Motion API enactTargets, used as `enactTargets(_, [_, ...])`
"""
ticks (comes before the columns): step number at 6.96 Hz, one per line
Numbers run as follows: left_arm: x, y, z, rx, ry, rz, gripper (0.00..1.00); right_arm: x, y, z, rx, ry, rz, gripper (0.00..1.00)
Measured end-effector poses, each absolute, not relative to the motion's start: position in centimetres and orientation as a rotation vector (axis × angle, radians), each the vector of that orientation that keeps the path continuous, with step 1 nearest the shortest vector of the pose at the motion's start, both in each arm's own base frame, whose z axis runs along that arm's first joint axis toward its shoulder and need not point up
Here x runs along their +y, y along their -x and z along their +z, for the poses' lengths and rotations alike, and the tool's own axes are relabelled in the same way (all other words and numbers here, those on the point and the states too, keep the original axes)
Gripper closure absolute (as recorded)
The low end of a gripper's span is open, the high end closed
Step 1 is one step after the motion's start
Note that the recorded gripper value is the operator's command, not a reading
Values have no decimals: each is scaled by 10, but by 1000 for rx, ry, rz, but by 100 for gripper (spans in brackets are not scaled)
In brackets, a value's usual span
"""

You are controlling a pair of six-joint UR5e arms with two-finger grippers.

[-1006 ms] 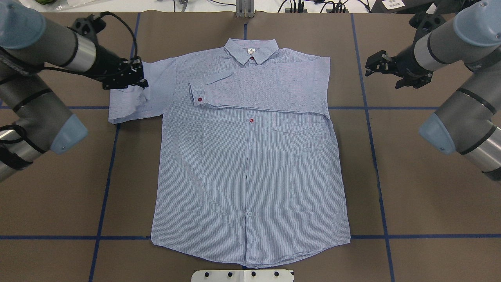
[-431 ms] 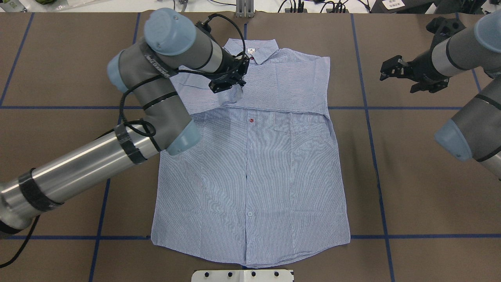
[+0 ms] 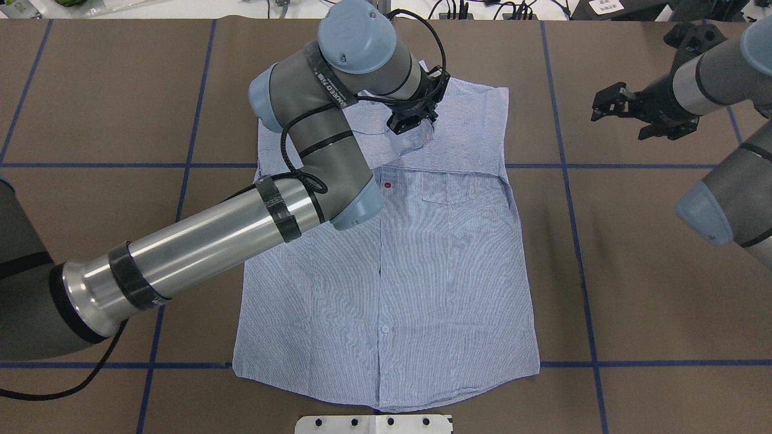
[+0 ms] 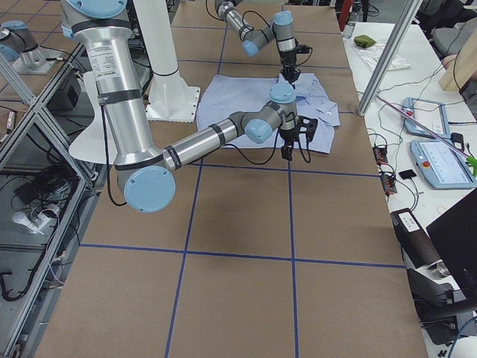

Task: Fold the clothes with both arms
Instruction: 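Fold the held sleeve with the left gripper across the shirt body, then move both grippers to the shirt hem corners nearest the robot and grasp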

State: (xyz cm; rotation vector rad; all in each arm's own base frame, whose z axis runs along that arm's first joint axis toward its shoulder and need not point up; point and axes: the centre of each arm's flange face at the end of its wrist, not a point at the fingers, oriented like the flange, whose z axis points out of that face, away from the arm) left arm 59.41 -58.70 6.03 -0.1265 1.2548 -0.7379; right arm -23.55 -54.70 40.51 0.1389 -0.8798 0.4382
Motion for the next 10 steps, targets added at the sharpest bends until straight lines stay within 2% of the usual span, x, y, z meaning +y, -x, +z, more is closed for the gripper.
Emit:
enactTargets(1, [-581, -605, 53, 1261, 115, -742, 49, -546, 234, 402, -883, -146, 438, 0])
enactTargets(2, [-571, -619, 50, 1266, 96, -742, 22, -546, 232, 399, -881, -160, 441, 0])
enactTargets(4, [-552, -642, 49, 1291, 65, -728, 19, -545, 229, 399, -865, -191, 458, 0])
enactTargets(6, [-545, -642, 38, 1332, 54, -715, 19, -517, 248, 385, -894, -179, 430, 0])
enactTargets(8, [-535, -620, 57, 1354, 49, -692, 19, -455, 329, 361, -917, -133, 458, 0])
enactTargets(10, [-515, -568, 124, 1356, -1, -601, 21, -363, 415, 337, -947, -50, 559, 1])
